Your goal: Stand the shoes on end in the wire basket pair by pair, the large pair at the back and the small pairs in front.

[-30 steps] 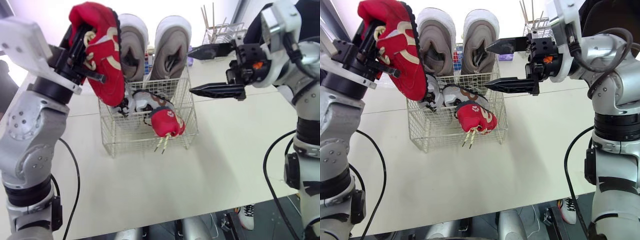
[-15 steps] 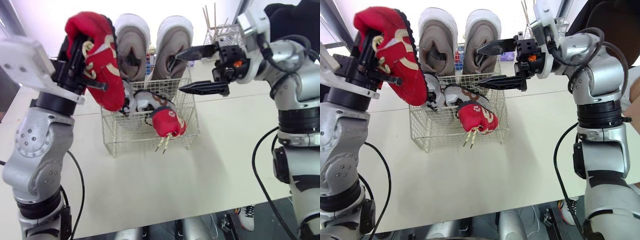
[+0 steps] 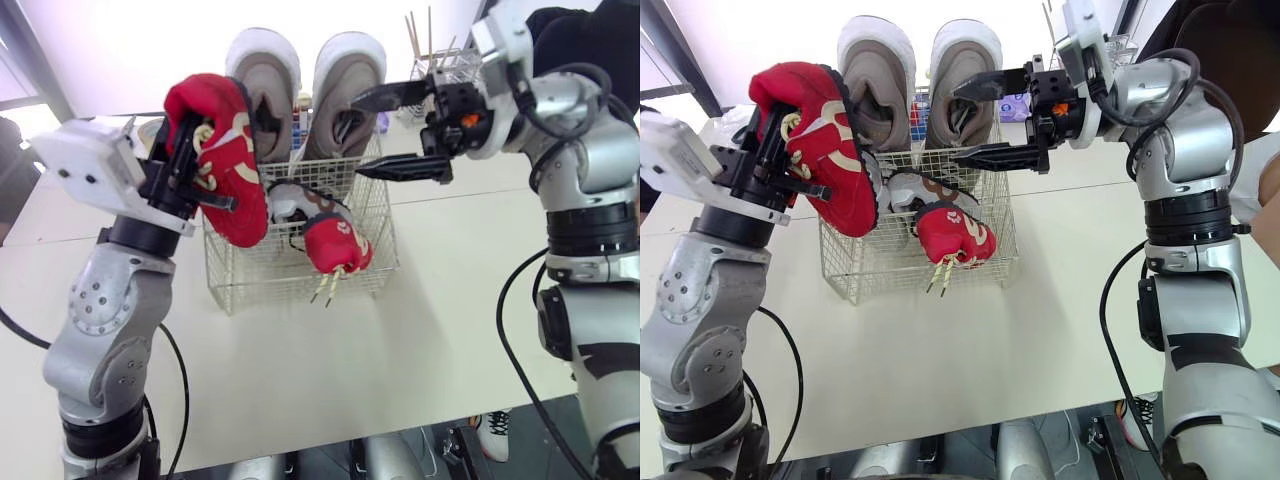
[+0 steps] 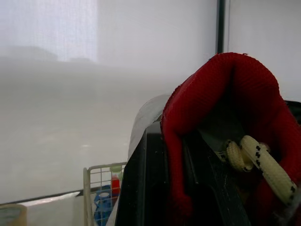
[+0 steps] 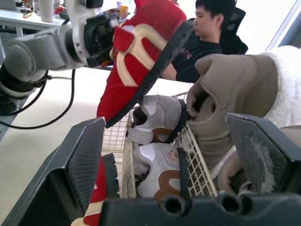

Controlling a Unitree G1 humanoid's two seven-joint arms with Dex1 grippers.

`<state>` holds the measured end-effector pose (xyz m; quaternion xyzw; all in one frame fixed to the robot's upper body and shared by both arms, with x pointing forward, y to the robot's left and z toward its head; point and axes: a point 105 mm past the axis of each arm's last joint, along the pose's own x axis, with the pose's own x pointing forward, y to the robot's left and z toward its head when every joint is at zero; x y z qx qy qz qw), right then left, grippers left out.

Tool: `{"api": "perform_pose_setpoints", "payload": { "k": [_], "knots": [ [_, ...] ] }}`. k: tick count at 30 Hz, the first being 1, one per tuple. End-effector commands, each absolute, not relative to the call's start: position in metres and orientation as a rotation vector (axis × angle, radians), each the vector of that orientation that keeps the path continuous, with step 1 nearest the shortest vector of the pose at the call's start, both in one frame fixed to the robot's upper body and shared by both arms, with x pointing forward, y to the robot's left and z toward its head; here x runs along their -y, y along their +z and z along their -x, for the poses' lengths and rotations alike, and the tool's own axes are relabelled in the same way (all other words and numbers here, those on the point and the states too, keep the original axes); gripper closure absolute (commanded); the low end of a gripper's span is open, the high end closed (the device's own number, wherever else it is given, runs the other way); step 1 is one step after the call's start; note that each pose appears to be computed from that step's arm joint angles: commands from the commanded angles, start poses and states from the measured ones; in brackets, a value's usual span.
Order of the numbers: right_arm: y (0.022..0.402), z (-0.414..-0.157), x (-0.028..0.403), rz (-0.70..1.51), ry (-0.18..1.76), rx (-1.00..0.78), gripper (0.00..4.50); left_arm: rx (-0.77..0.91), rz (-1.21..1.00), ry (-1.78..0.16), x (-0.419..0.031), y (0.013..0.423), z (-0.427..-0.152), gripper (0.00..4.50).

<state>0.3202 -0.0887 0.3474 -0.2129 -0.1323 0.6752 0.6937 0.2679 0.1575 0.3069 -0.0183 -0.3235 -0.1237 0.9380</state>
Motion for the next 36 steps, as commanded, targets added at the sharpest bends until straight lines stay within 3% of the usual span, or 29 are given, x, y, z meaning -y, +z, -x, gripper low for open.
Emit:
{"api": "perform_pose_setpoints", "payload": {
  "k": [1, 19, 35, 36],
  "knots": [
    [0.366, -0.312, 0.093, 0.511, 1.498, 0.35, 0.0, 0.701, -0.004, -0.231, -0.157, 0.3, -0.263, 4.4],
    [0.383, -0.302, 0.102, 0.557, 1.482, 0.288, 0.0, 0.813, -0.144, -0.182, -0.131, 0.235, -0.265, 4.4],
    [0.389, -0.299, 0.104, 0.606, 1.468, 0.236, 0.0, 0.752, -0.145, -0.167, -0.111, 0.179, -0.265, 4.4],
    [0.388, -0.299, 0.103, 0.608, 1.467, 0.235, 0.0, 0.736, -0.148, -0.161, -0.113, 0.175, -0.265, 4.06]
  ]
}}
